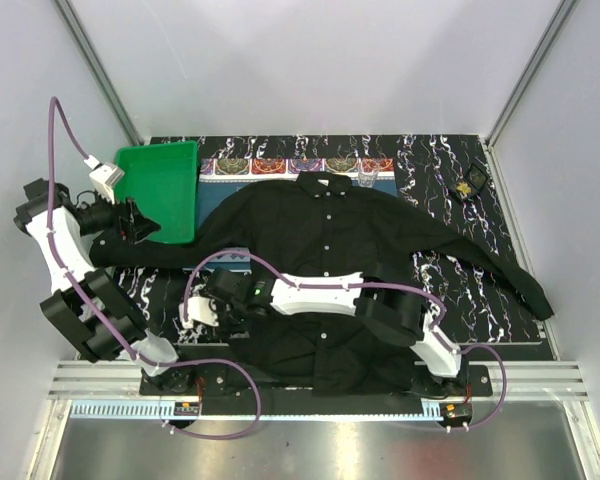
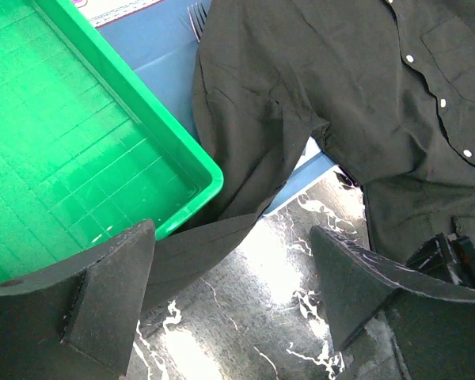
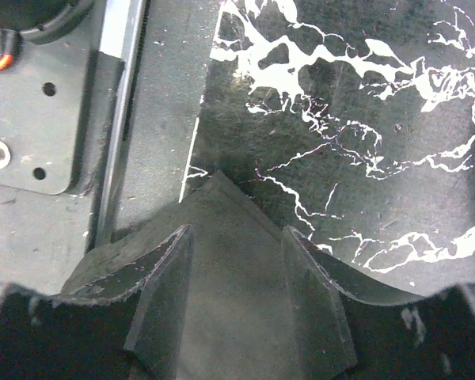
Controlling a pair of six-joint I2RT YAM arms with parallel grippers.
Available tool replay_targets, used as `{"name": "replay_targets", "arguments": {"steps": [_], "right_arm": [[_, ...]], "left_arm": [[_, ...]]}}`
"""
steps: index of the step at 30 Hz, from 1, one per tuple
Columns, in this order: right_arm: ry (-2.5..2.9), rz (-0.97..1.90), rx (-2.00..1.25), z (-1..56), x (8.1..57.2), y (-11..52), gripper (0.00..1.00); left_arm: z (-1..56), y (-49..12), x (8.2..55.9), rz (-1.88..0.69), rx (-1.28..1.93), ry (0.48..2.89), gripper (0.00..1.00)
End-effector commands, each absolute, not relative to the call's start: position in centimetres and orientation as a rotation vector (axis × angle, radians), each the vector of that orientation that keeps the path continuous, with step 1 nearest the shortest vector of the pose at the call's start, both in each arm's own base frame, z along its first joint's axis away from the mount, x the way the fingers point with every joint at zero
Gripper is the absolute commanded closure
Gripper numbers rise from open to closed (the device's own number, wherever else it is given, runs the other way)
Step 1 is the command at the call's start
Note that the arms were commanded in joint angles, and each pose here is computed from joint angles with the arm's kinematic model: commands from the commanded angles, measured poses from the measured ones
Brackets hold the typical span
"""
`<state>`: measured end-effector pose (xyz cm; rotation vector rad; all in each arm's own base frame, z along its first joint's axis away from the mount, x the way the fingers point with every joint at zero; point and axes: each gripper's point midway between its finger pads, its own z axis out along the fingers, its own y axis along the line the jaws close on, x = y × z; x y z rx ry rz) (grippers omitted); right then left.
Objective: Pin the brooch onto the clothing
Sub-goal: Flatten out the clothes at the center of the board.
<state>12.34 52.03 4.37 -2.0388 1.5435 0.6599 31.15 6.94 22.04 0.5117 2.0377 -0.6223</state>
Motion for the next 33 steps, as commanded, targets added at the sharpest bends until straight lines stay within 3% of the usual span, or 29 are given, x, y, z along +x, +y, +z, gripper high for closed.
{"name": "replay_targets", "arguments": {"steps": [1,11,13,14,15,17,33], "right_arm": [[1.434,0.599,-2.011,5.1,13.5,54.3,0.45],[1.421,0.593,-2.118,1.4,12.5,53.1,0.48],[1.412,0.640,-2.148,1.3,11.7,52.7,0.59],[1.415,0.663,-2.181,1.1,11.1,52.1,0.68],[1.394,0.681,-2.205,1.1,10.7,51.8,0.89],[1.378,0.734,-2.213,1.8,9.8,51.4,1.00],[1.205,1.182,-2.064,13.8,4.4,51.4,1.00]], "left_arm": [[24.1,7.0,32.1,-0.606,0.541,1.960,0.17],[24.6,7.1,32.4,-0.599,0.552,1.943,0.16],[24.7,7.1,32.4,-0.595,0.554,1.943,0.16],[24.9,7.1,32.5,-0.590,0.559,1.938,0.16],[24.9,7.3,32.5,-0.589,0.554,1.941,0.16],[24.9,7.3,32.5,-0.589,0.555,1.940,0.16],[24.9,7.3,32.5,-0.581,0.564,1.941,0.16]]}}
